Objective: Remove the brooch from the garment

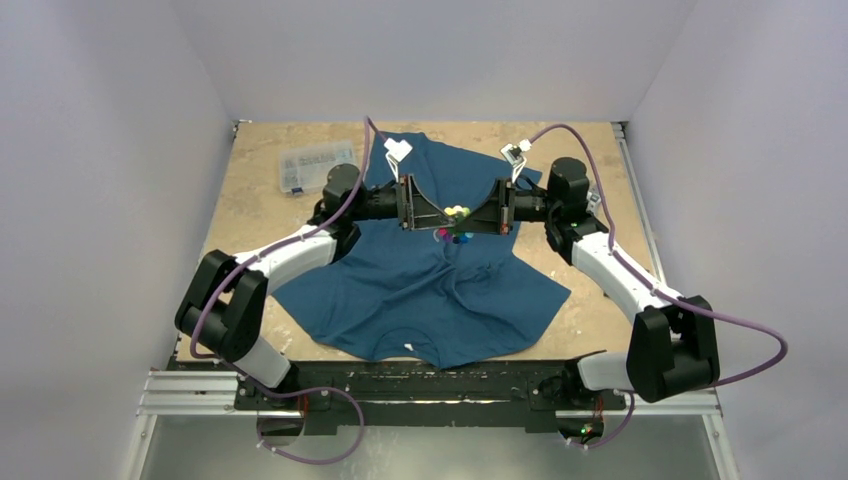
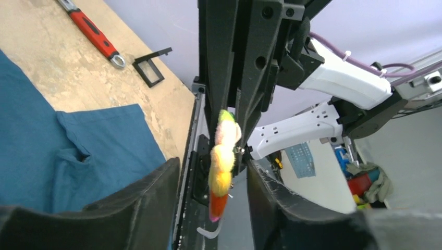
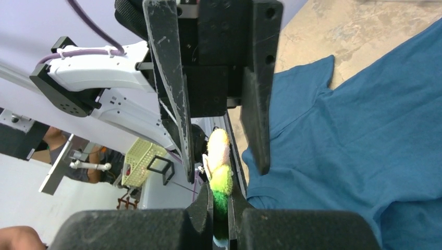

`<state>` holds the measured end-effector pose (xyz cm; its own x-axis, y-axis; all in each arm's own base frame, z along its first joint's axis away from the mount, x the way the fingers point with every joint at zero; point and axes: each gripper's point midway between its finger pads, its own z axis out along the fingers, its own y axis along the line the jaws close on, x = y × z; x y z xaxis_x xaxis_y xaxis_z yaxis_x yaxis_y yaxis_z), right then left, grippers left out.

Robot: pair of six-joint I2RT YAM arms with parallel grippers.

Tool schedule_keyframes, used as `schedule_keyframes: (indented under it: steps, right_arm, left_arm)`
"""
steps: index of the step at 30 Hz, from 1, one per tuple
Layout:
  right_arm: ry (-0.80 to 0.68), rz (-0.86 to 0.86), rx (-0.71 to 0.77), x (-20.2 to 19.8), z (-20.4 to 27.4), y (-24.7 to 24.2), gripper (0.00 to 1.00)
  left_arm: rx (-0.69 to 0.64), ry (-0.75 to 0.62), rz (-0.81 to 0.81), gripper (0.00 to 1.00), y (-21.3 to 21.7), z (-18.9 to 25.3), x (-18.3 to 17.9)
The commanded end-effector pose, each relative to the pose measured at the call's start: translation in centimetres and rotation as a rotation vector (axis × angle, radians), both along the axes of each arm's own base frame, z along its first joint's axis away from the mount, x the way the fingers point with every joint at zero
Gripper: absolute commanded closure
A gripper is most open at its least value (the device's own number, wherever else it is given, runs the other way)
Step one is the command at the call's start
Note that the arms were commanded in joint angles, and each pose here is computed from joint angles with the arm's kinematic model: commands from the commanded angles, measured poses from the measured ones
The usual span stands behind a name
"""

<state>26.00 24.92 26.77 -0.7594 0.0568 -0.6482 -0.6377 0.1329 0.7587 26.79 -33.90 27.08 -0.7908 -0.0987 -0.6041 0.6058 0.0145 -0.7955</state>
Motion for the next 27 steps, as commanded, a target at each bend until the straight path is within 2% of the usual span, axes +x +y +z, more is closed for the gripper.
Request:
schedule_keyframes:
  steps: [1, 2, 5, 10, 17, 18, 20, 21, 27]
  right_arm:
    - [-0.051, 0.030, 0.025, -0.3, 1.3, 0.3, 1.00]
    - [-0.053, 0.028, 0.026, -0.3, 1.3, 0.2, 1.00]
    - [-0.047, 0.029, 0.031, -0.4, 1.4, 0.2, 1.00]
    - [-0.049, 0.023, 0.042, -0.3, 1.9, 0.3, 1.00]
    - [0.004, 0.022, 0.081, -0.5, 2.4, 0.4, 1.00]
    - [0.017, 0.021, 0.088, -0.6, 2.5, 0.5, 1.00]
    - [0.036, 0.021, 0.094, -0.6, 2.5, 0.5, 1.00]
    - [0.044, 0.021, 0.096, -0.6, 2.5, 0.5, 1.00]
    - [0.071, 0.030, 0.102, -0.7, 2.4, 0.5, 1.00]
  left_arm:
    - [-0.022, -0.067, 0.088, 0.41, 1.8, 1.3, 2.0]
    - [-0.015, -0.078, 0.109, 0.36, 2.6, 1.3, 2.4]
    - [0.022, -0.128, 0.162, 0.32, 4.7, 1.2, 3.1]
    - [0.071, -0.272, 0.155, 0.31, 6.0, 2.3, 1.8]
    - [0.096, -0.317, 0.129, 0.28, 5.2, 2.4, -0.1]
    - [0.105, -0.335, 0.120, 0.26, 4.8, 2.3, -0.5]
    - [0.111, -0.364, 0.108, 0.10, 3.9, 2.2, -1.2]
    - [0.119, -0.370, 0.108, 0.07, 3.6, 2.1, -1.4]
    - [0.111, -0.371, 0.105, 0.00, 1.9, 2.1, -1.1]
